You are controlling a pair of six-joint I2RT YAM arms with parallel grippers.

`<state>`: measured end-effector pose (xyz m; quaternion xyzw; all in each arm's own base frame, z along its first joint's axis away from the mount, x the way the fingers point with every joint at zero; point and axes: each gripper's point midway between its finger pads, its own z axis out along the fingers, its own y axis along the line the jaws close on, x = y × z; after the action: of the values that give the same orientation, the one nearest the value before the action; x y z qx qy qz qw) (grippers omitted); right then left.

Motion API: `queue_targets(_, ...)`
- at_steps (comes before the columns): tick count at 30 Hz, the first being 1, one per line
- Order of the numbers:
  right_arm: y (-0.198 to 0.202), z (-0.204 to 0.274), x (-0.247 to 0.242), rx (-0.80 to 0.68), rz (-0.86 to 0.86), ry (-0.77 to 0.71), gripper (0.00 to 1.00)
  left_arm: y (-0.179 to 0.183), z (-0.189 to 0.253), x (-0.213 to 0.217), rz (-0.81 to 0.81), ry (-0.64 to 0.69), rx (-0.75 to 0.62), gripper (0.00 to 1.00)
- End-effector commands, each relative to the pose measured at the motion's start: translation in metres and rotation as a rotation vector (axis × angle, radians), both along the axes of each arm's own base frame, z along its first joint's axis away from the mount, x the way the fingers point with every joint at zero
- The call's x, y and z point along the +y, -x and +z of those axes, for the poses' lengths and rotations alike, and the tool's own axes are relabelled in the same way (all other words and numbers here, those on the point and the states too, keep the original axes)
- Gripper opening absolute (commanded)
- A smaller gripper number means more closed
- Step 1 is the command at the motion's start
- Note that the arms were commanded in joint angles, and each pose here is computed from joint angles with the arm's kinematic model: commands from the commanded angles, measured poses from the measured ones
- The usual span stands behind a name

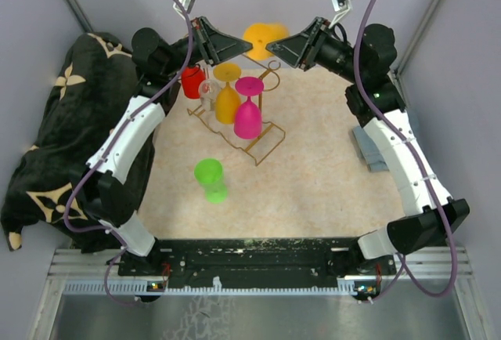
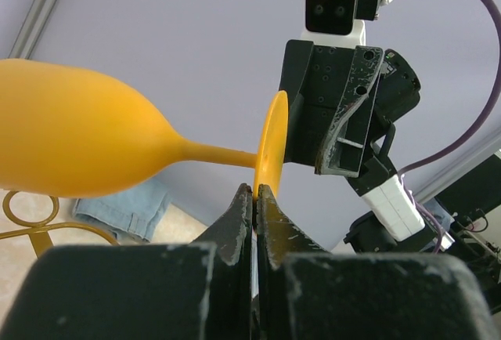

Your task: Place the wine glass upside down on the wine glass rack

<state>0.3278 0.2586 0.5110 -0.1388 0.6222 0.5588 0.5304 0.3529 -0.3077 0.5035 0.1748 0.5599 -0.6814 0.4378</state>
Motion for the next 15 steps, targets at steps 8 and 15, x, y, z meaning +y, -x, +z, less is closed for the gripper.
queue_targets(8, 0.0063, 0.0279, 0.0126, -0.084, 0.005, -0.022, 0.2, 0.0225, 0.0217, 0.0051, -0.001, 0.012, -0.075, 0.0)
queue_targets(15, 0.004, 0.0267, 0.0099, -0.079, -0.021, -0.022, 0.0, 0.0244, 0.0218, 0.0059, 0.001, 0.008, -0.078, 0.0)
